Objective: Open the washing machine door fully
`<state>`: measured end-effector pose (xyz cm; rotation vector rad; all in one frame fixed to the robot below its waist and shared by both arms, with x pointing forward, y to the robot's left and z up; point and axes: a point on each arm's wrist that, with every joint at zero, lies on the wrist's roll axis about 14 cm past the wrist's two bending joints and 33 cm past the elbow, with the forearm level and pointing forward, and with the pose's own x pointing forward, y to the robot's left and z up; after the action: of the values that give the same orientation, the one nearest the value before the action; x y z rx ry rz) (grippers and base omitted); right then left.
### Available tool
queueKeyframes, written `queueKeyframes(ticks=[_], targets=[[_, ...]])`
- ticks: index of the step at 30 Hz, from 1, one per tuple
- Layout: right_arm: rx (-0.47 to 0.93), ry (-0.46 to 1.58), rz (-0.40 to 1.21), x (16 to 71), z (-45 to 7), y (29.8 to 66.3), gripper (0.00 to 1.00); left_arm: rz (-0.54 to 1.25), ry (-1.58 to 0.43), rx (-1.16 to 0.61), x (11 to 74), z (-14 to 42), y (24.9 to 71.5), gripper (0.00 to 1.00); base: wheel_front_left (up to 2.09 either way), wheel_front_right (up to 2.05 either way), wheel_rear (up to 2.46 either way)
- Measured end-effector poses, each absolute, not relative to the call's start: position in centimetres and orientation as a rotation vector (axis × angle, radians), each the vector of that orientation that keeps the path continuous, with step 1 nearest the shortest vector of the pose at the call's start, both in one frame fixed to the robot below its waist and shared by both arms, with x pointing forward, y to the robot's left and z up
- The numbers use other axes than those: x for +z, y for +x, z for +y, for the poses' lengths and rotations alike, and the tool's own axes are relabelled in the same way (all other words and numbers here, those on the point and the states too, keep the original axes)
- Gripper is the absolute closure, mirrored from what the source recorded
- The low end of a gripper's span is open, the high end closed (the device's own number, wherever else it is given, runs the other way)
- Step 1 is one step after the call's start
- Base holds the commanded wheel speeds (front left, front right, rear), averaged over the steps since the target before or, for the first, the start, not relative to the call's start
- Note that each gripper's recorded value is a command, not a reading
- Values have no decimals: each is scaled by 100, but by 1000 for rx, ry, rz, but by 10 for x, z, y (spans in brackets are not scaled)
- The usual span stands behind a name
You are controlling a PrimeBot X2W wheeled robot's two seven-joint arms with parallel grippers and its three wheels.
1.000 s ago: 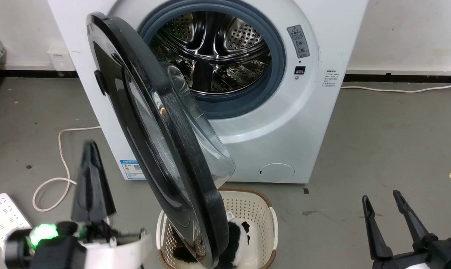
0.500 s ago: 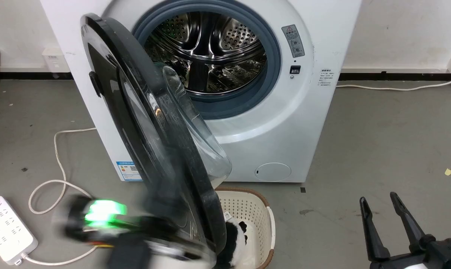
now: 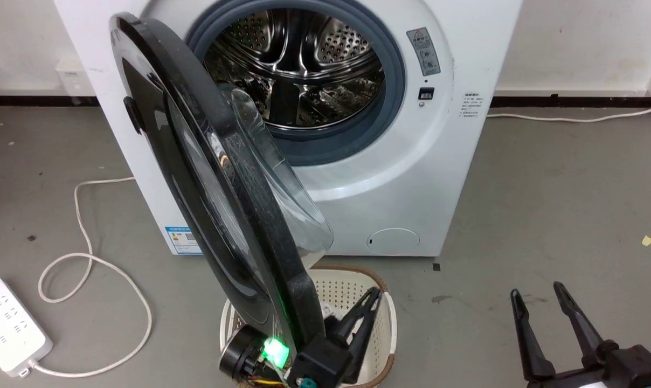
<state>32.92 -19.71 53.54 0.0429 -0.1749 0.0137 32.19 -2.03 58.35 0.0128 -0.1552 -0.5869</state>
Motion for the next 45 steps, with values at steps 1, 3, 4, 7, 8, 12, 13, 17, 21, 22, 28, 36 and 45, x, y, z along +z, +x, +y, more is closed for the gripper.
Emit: queueKeyframes(ticks=[1,3,4,7,8,12,13,17,21,22,28,36,45], targets=[[15,43,-172,534,-197,330,0,-131,12,-581,576,-19,324,100,0,0,0],[20,44,-166,533,-195,330,0,-94,11,-557,562,-14,328,100,0,0,0],[22,45,-164,532,-194,331,0,-83,8,-540,557,-11,331,100,0,0,0],[32,47,-159,531,-191,332,0,-40,-16,-499,542,0,336,100,0,0,0],[34,48,-159,531,-191,333,0,-37,-18,-487,540,3,337,100,0,0,0],[49,51,-161,531,-186,336,0,-20,-21,-445,531,13,340,100,0,0,0],[56,54,-162,532,-184,338,0,-15,-22,-434,530,15,340,100,0,0,0],[92,61,-166,533,-173,343,0,-2,-25,-400,526,25,338,100,0,0,0],[134,73,-167,534,-160,350,0,6,-28,-349,523,42,335,100,0,0,0],[150,76,-166,534,-155,351,0,8,-28,-333,522,47,333,100,0,0,0],[254,96,-155,532,-121,363,0,35,-24,-186,514,94,322,100,0,0,0],[430,114,-135,529,-62,376,0,45,-11,96,512,179,304,100,0,0,0],[513,117,-61,501,-34,390,0,74,60,343,512,269,302,100,0,0,0]])
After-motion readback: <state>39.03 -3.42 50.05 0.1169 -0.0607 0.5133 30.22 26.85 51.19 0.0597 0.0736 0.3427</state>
